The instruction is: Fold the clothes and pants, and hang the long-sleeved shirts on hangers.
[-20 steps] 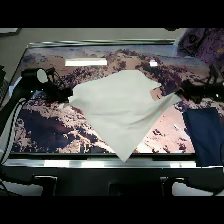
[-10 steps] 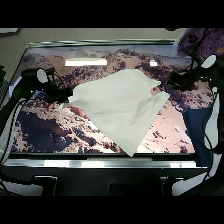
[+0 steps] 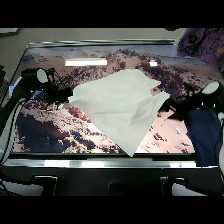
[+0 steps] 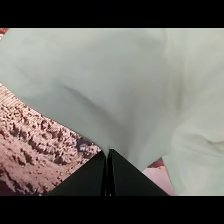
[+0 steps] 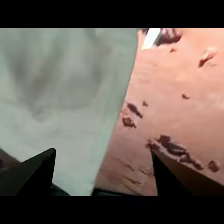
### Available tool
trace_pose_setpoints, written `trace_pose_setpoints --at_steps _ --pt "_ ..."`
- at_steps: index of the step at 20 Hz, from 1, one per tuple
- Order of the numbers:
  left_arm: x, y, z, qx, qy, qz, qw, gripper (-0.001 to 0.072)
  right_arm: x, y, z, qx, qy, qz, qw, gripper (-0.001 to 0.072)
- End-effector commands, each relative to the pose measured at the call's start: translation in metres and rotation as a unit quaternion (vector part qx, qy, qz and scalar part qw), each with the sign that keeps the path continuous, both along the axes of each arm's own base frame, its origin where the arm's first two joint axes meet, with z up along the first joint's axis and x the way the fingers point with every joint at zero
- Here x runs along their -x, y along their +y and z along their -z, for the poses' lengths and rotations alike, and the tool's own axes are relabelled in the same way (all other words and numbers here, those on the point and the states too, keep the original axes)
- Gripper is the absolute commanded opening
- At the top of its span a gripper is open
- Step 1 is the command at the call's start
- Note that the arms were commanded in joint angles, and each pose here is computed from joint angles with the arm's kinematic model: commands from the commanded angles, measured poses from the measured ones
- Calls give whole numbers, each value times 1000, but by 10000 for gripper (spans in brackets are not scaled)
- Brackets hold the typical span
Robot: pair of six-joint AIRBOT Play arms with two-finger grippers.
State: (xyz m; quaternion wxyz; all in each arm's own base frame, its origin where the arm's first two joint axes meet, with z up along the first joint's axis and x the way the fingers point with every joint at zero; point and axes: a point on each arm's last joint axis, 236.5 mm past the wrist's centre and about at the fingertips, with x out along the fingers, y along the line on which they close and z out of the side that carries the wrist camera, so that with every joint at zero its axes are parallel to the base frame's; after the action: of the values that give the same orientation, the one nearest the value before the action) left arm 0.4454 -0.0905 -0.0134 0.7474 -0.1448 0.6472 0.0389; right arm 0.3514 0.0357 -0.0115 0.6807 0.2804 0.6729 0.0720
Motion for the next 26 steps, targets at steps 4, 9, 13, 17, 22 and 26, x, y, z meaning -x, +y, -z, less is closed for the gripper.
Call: trace_pose_setpoints --at_steps 4,9,13,17,22,26 --pt "0 1 1 0 1 0 1000 16 112 92 40 -67 26 28 997 678" --pt "0 1 0 0 1 0 1000 16 162 123 79 -48 73 13 996 678" --pt "0 1 1 0 1 0 1000 16 148 135 77 -66 45 34 996 678" --pt "0 1 1 0 1 0 1000 16 129 138 74 -79 18 62 995 677" --pt "0 0 1 0 2 0 1000 16 145 172 91 -87 38 26 995 677" --pt "1 1 1 0 2 0 1000 16 134 188 92 -91 19 50 994 406"
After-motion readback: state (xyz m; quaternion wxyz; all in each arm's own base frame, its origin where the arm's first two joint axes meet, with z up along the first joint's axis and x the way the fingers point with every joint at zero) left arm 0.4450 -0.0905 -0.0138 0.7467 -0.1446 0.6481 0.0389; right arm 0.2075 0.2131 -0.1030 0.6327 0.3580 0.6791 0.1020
